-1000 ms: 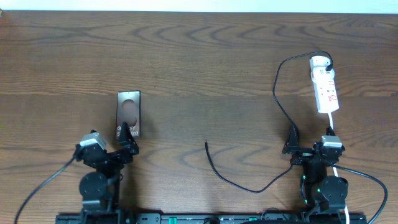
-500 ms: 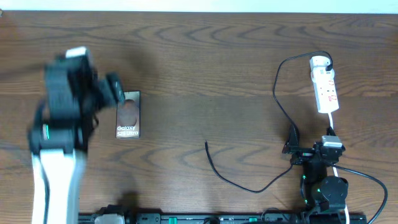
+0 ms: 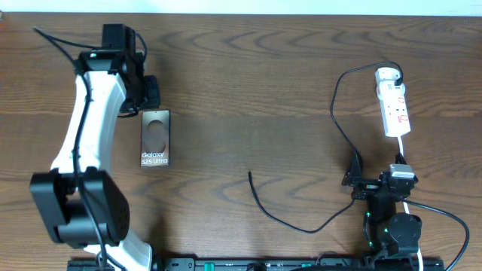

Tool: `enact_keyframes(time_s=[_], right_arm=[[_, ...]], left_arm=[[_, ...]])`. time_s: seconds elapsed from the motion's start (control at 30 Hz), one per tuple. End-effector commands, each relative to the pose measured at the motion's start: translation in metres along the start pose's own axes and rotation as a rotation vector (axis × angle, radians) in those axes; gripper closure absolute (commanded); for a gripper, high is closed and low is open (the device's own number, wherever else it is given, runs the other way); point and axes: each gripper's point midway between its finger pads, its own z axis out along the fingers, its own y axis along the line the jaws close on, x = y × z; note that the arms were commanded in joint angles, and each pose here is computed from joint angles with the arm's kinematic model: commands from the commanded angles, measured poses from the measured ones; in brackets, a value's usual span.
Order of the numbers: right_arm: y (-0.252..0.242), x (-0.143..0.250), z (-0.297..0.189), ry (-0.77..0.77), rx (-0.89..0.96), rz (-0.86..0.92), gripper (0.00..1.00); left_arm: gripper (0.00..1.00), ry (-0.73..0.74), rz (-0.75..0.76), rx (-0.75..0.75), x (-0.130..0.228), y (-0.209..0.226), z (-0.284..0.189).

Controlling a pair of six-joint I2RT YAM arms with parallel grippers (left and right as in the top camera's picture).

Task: Plug charger to phone and switch on socket
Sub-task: 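Move the left gripper over the silver phone and lower it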

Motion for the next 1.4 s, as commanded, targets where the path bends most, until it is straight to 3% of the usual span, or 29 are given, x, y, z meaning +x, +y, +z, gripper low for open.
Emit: enact_keyframes(time_s=[0.0, 0.03, 0.67, 1.37], right_arm=[[-0.003, 0.000, 0.000, -0.002, 0.014, -0.009, 0.01], [-0.003, 0.000, 0.000, -0.002, 0.014, -0.009, 0.01], [-0.003, 0.000, 0.000, -0.002, 0.014, -0.009, 0.01], [-0.003, 0.000, 0.000, -0.002, 0.014, -0.009, 0.01]], left_arm=[[0.21, 0.008, -0.003, 0.011, -0.002, -0.001, 0.001], [0.01, 0.016, -0.003, 0.009, 0.000, -0.001, 0.003], [0.01, 0.208, -0.004, -0.016, 0.064, 0.008, 0.048], [0.01, 0.076, 0.067, 0.003, 0.056, 0.007, 0.095]])
